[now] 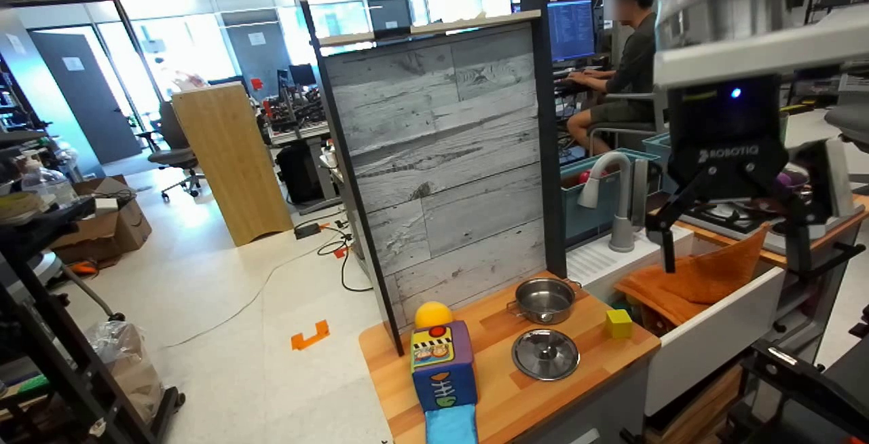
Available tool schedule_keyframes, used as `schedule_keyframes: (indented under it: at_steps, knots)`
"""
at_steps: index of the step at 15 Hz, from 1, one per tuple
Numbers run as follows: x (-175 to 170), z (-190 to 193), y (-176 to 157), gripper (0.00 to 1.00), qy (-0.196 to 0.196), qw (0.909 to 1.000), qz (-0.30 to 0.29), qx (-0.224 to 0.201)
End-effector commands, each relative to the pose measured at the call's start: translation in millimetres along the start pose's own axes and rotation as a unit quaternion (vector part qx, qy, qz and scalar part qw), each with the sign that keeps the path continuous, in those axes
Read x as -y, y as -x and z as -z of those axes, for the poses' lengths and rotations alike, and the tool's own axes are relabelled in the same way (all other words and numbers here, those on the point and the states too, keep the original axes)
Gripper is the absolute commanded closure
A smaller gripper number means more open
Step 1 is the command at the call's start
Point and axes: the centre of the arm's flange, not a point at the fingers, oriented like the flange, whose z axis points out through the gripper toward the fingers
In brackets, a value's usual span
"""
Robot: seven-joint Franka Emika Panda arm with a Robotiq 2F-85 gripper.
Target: Put the yellow block over the toy square
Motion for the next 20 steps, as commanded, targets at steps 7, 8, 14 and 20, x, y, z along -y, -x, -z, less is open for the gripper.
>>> schedule_keyframes:
  at_steps: [7, 8, 14, 20]
  knots:
    - [37, -79, -165, 0.00, -0.049, 0.9674, -0.246, 0.037]
    - [40, -80, -169, 0.00, -0.072, 0.9626, -0.259, 0.031]
    - [64, -87, -175, 0.00, -0.135, 0.9426, -0.304, -0.031]
    - [58, -107, -189, 0.00, -0.138, 0.9253, -0.345, -0.076]
